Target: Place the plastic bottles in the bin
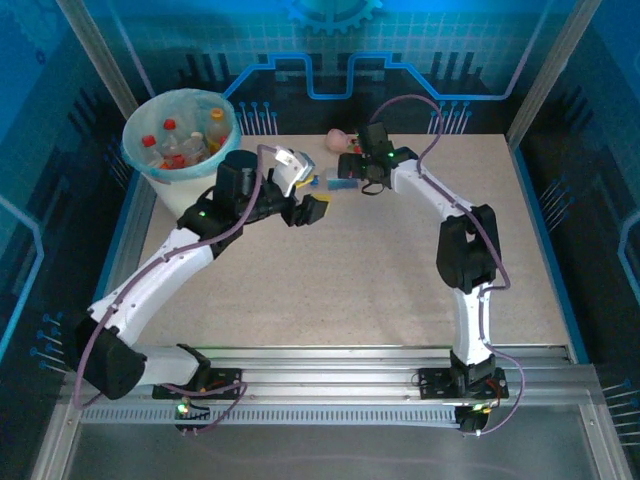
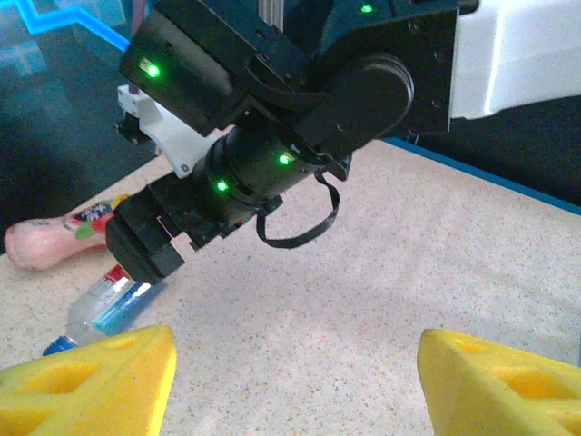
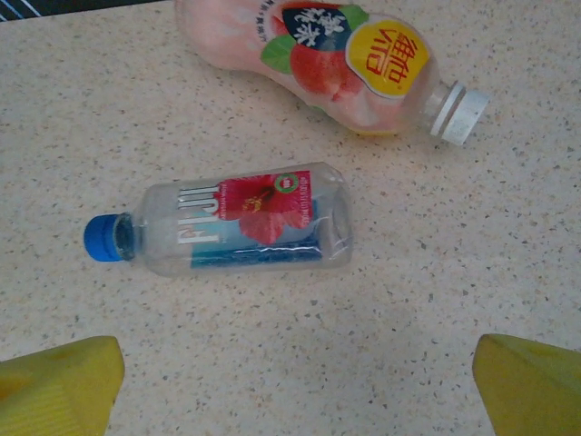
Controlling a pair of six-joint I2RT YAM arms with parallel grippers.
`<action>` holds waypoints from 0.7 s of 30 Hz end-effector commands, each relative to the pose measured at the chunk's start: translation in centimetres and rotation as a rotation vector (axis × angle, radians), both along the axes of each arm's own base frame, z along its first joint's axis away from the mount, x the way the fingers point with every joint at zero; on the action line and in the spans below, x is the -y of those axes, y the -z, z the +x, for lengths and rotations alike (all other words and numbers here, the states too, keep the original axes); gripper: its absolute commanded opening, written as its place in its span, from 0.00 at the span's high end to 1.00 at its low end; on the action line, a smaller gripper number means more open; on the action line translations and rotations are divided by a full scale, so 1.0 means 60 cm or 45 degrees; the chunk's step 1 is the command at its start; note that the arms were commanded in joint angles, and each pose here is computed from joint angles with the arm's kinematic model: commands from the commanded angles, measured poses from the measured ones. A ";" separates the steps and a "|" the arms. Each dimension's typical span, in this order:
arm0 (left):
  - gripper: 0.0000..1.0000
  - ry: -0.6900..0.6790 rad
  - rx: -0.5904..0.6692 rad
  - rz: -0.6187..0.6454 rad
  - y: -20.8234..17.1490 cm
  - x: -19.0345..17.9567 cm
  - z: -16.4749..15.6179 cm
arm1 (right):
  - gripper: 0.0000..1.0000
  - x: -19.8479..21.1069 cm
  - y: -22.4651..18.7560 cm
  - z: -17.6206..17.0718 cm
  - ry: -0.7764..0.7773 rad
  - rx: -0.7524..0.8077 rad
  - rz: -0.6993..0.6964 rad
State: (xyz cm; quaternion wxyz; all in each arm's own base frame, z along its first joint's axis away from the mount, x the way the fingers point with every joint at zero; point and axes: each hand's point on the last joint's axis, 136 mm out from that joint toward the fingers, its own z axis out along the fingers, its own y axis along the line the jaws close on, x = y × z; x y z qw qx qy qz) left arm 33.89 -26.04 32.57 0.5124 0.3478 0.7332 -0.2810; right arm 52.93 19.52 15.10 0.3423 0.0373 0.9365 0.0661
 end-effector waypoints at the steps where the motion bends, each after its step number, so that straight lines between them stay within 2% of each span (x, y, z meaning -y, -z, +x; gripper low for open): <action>1: 0.27 -0.002 0.005 0.018 0.018 0.012 0.010 | 0.00 0.008 0.017 0.011 0.018 -0.052 0.035; 13: 0.27 -0.013 -0.053 0.085 0.067 0.026 0.035 | 0.00 -0.009 0.087 0.057 0.005 -0.152 0.070; 21: 0.24 -0.021 -0.042 0.141 0.084 0.024 0.045 | 0.00 -0.022 0.113 0.103 0.012 -0.141 0.057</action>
